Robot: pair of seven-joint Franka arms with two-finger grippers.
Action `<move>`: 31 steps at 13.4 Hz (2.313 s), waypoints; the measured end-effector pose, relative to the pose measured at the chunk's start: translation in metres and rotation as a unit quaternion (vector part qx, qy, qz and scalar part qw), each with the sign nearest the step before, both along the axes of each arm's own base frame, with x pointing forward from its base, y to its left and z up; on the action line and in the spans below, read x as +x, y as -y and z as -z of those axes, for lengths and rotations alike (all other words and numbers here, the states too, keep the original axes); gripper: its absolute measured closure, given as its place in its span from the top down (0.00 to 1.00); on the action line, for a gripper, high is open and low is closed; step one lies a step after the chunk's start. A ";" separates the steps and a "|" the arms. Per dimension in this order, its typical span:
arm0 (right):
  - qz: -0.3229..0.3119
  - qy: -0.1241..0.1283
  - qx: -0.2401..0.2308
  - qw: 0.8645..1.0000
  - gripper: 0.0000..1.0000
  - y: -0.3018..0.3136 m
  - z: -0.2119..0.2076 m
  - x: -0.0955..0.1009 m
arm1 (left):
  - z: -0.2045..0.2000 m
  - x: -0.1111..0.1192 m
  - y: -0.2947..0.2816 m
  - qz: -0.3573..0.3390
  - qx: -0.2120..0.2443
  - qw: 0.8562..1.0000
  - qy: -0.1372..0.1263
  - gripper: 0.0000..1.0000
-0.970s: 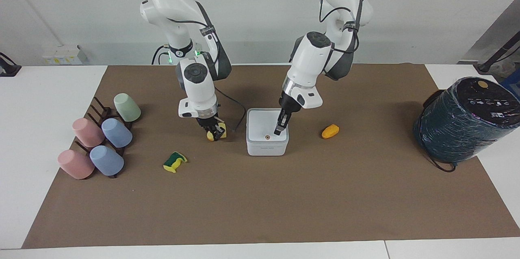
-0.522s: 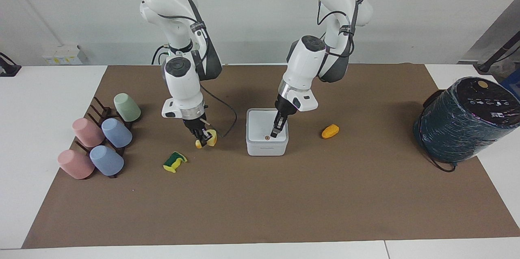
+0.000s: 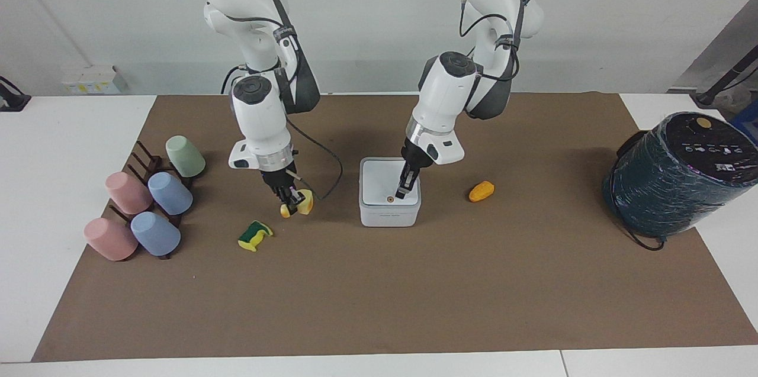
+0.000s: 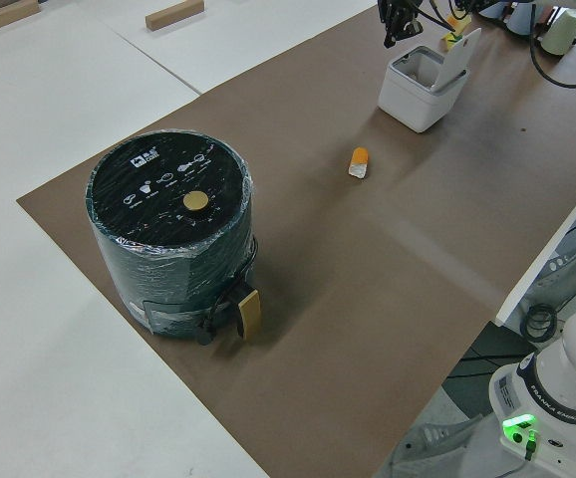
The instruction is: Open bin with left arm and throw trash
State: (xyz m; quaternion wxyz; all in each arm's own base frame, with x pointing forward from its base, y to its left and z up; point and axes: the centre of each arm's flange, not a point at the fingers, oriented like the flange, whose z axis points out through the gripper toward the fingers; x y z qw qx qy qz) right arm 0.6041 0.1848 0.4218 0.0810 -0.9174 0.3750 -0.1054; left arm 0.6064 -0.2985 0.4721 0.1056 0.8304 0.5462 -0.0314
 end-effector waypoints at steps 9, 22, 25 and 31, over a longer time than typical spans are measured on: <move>-0.021 0.004 0.035 0.999 0.09 -0.123 -0.018 -0.038 | -0.001 0.014 -0.082 0.295 0.030 0.955 -0.005 0.22; -0.026 -0.004 0.041 0.999 0.76 -0.163 0.003 -0.034 | 0.097 -0.016 -0.166 0.545 0.076 0.829 0.101 0.95; -0.026 -0.004 0.041 0.999 1.00 -0.165 -0.007 -0.030 | 0.106 -0.030 -0.170 0.631 0.073 0.765 0.104 0.89; -0.034 -0.010 0.038 0.999 1.00 -0.176 0.000 -0.034 | 0.103 -0.027 -0.171 0.803 0.091 0.570 0.147 0.89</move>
